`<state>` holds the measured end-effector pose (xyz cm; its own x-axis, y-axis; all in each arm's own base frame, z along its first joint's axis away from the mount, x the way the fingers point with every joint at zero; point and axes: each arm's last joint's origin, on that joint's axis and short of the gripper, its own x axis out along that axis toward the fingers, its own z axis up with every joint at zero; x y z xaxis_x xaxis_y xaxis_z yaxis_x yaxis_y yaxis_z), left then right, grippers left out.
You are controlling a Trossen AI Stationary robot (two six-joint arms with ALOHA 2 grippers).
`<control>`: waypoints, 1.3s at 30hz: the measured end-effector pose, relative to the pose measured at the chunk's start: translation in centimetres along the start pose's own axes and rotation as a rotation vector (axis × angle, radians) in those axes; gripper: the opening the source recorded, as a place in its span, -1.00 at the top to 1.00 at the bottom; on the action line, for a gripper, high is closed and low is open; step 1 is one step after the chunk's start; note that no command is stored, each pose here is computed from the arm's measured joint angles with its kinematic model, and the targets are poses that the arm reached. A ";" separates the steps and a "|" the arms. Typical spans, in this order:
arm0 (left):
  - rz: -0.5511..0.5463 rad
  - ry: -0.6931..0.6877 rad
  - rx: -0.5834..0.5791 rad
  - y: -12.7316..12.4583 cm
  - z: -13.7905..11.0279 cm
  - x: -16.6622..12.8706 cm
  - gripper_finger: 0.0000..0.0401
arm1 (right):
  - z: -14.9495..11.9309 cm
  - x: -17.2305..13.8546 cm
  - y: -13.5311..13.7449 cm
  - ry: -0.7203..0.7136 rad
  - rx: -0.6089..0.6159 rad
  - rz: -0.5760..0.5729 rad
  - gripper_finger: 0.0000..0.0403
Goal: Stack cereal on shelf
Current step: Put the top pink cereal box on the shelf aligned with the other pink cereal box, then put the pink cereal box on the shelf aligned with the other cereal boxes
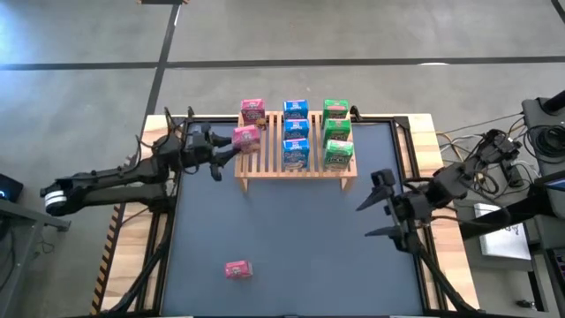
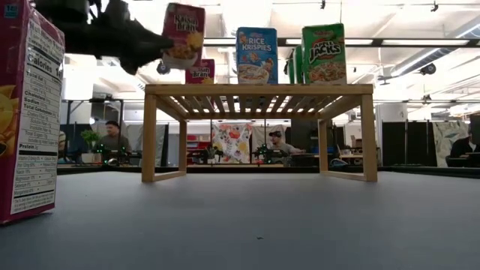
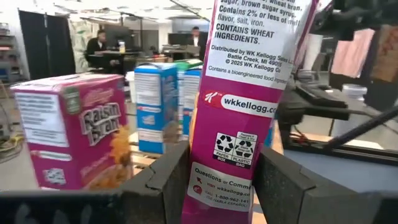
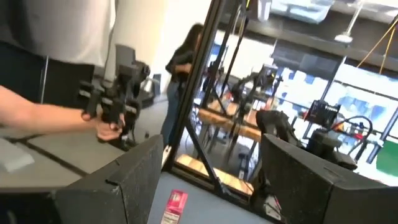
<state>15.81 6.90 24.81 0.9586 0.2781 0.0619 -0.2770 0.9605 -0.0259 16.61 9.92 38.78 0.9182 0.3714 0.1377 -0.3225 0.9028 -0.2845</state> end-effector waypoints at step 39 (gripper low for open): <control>-0.110 0.079 -0.130 6.1 -4.2 3.0 -0.19 | -3.1 -1.4 0.7 0.053 0.072 0.009 -0.28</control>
<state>17.29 13.56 20.68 0.9863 0.1649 -0.0064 -0.1639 0.9746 -0.1527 15.79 9.38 35.44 0.9255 0.3693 0.0842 -0.3448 0.9134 -0.2164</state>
